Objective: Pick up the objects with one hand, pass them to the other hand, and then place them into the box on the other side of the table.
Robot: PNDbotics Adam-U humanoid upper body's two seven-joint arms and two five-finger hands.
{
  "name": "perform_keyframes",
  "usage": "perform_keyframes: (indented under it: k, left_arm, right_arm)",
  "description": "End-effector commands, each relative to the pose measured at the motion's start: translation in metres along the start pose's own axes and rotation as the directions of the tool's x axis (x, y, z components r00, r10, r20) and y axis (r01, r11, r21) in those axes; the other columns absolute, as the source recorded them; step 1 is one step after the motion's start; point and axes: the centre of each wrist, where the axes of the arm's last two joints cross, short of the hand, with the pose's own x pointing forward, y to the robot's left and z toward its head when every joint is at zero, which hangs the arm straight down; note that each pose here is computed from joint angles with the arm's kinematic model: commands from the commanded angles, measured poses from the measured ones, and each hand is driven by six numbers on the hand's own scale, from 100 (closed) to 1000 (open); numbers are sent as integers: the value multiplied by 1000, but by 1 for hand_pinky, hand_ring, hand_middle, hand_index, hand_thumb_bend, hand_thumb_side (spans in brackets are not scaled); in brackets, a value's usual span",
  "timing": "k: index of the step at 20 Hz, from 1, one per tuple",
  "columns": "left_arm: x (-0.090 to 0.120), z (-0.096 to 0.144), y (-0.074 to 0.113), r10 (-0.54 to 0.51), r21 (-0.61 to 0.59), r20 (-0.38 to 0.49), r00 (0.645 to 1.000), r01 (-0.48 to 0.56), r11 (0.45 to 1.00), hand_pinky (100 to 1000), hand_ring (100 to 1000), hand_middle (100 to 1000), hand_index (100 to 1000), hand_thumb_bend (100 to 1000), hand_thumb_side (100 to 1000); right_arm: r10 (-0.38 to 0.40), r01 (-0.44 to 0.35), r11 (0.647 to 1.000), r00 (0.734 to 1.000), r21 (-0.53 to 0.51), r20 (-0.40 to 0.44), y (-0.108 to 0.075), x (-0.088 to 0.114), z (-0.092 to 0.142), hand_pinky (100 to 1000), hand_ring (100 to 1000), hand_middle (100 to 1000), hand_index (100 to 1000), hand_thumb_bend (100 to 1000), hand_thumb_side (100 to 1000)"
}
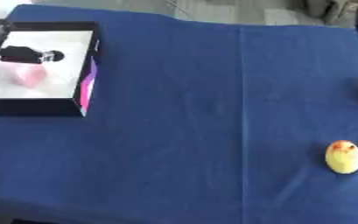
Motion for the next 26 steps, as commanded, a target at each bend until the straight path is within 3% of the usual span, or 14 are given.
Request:
perform_keyframes:
  k: [1, 3, 4, 5, 9, 12, 14, 17, 19, 22, 26]
  left_arm:
    - [2, 20, 42, 85, 133, 31, 996, -88, 987, 873, 846, 812, 917, 278, 668]
    - [11, 45, 60, 166, 208, 107, 980, -185, 961, 828, 802, 773, 885, 100, 669]
    - [15, 59, 66, 198, 243, 147, 969, -230, 942, 810, 788, 765, 879, 100, 677]
    - [20, 76, 72, 225, 276, 197, 954, -274, 921, 800, 776, 755, 874, 100, 699]
    - [32, 127, 79, 295, 316, 407, 865, -436, 842, 781, 768, 767, 897, 100, 810]
    - [34, 132, 75, 351, 277, 548, 759, -560, 780, 763, 759, 765, 903, 100, 836]
    - [36, 132, 70, 403, 224, 625, 668, -648, 728, 754, 756, 774, 909, 120, 846]
    - [41, 132, 61, 476, 123, 703, 528, -750, 650, 747, 755, 780, 908, 140, 849]
    - [45, 133, 57, 509, 66, 731, 454, -790, 610, 744, 755, 779, 905, 138, 842]
    - [48, 134, 53, 530, 20, 748, 400, -812, 584, 743, 754, 778, 903, 140, 847]
    - [50, 134, 51, 536, -6, 756, 376, -814, 581, 744, 755, 778, 902, 139, 847]
  right_arm:
    - [107, -107, 994, 993, -9, -42, -27, -2, 4, 887, 833, 824, 936, 259, 213]
    - [161, -160, 987, 982, 23, -97, -34, -9, 6, 888, 840, 827, 934, 292, 213]
    - [184, -180, 983, 975, 41, -123, -37, -13, 6, 890, 847, 833, 936, 200, 151]
    - [207, -199, 978, 967, 63, -148, -40, -19, 6, 891, 852, 844, 940, 317, 219]
    - [289, -254, 952, 931, 172, -224, -54, -46, -1, 902, 881, 869, 953, 375, 247]
    - [352, -284, 920, 902, 270, -252, -67, -66, -4, 909, 895, 879, 962, 440, 227]
    - [380, -293, 902, 888, 317, -260, -75, -76, -6, 911, 897, 881, 960, 490, 203]
    - [427, -318, 875, 863, 365, -271, -80, -89, -6, 913, 901, 888, 966, 544, 166]
    - [451, -334, 864, 847, 377, -283, -80, -94, -6, 913, 901, 885, 967, 538, 144]
    - [474, -341, 853, 824, 395, -311, -79, -104, -6, 912, 903, 887, 969, 514, 130]
    - [480, -330, 850, 805, 410, -348, -78, -118, -8, 912, 903, 885, 969, 496, 121]
